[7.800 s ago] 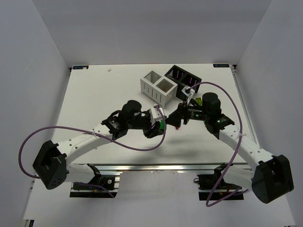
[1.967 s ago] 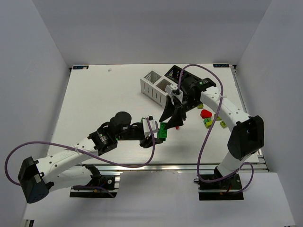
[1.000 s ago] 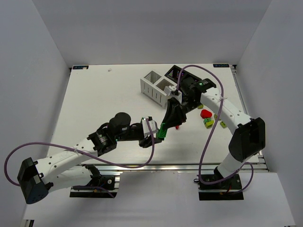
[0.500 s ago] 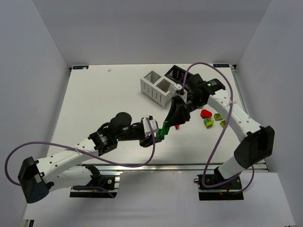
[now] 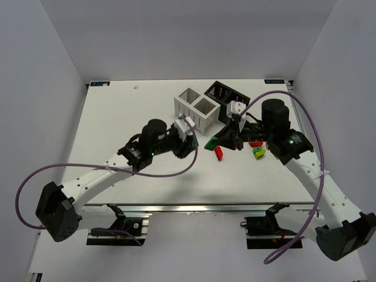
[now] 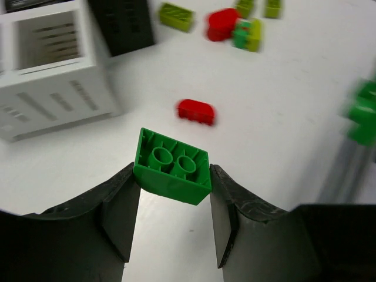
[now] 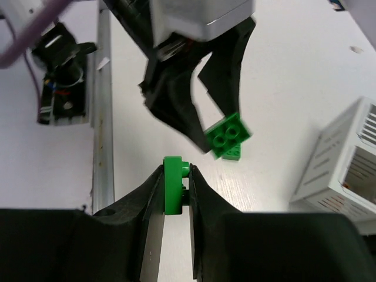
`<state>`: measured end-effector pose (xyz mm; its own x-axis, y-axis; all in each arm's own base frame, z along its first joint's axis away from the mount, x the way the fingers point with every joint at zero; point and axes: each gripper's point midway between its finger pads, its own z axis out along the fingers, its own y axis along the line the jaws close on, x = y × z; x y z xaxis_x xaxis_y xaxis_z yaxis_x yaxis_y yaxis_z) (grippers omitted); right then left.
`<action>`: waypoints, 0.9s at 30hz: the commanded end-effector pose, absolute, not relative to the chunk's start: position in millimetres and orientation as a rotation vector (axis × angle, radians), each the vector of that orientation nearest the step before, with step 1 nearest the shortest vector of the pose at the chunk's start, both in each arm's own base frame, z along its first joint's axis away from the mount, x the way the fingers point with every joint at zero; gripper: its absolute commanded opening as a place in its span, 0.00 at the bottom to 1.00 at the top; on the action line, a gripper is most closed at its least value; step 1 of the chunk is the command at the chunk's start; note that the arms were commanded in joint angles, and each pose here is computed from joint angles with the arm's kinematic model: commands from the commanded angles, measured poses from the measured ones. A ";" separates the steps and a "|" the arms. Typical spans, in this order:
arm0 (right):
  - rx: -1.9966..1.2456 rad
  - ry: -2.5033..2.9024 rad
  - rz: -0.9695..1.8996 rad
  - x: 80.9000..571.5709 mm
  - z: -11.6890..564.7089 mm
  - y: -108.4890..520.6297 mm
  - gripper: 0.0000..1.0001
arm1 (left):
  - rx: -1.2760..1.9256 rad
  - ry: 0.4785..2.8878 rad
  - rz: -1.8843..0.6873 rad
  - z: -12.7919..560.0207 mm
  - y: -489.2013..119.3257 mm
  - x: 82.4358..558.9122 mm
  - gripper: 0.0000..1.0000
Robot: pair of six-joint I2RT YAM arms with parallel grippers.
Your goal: Sort the legos into containers by color
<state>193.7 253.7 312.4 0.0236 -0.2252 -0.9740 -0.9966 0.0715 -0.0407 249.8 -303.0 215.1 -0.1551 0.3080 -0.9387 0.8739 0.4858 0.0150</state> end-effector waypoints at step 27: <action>-0.987 1.421 0.806 221.7 314.0 219.6 0.00 | 0.481 1.933 -0.253 207.8 -288.7 523.4 0.43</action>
<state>218.6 218.8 304.5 -0.0107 -0.1382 -0.9904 -0.9138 0.4036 -0.0464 516.7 -288.6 181.3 -0.3706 0.2456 -0.8957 0.4755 0.8786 0.0441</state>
